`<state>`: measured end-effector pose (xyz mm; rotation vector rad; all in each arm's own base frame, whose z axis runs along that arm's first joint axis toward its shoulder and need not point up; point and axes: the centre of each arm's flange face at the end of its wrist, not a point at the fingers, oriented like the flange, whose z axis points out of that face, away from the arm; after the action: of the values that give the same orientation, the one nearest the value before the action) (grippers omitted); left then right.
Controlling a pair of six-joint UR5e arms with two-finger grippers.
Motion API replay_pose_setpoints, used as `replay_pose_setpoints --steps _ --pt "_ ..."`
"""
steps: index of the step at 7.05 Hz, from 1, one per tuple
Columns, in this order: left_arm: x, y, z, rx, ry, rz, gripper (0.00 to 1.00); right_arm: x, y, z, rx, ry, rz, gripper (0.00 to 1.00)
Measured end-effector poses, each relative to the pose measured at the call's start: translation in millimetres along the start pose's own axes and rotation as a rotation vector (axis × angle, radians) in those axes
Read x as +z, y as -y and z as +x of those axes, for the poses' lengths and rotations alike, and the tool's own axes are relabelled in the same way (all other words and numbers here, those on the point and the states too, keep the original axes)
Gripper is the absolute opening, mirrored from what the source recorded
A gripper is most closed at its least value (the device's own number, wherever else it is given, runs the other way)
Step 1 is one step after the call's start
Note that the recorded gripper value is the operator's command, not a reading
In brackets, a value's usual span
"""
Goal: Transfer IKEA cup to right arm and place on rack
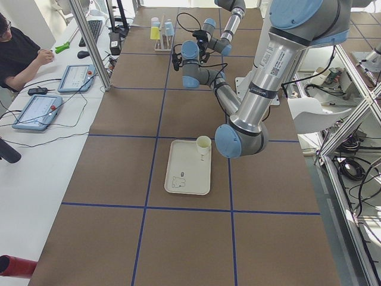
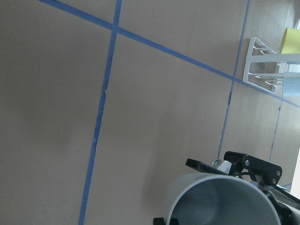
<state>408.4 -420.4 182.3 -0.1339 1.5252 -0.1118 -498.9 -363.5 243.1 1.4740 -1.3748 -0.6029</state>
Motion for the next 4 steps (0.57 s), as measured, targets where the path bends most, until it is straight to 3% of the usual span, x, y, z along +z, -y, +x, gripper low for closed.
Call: replay_pose_setpoints --steps 2,4 --pt "-4 1 2 0.002 -0.005 0.01 1.0 0 -1 0 0.0 -0.001 -0.002 0.39" --pt "-12 8 3 -0.003 -0.007 0.041 1.0 -1 -2 5 -0.006 -0.013 -0.013 0.29"
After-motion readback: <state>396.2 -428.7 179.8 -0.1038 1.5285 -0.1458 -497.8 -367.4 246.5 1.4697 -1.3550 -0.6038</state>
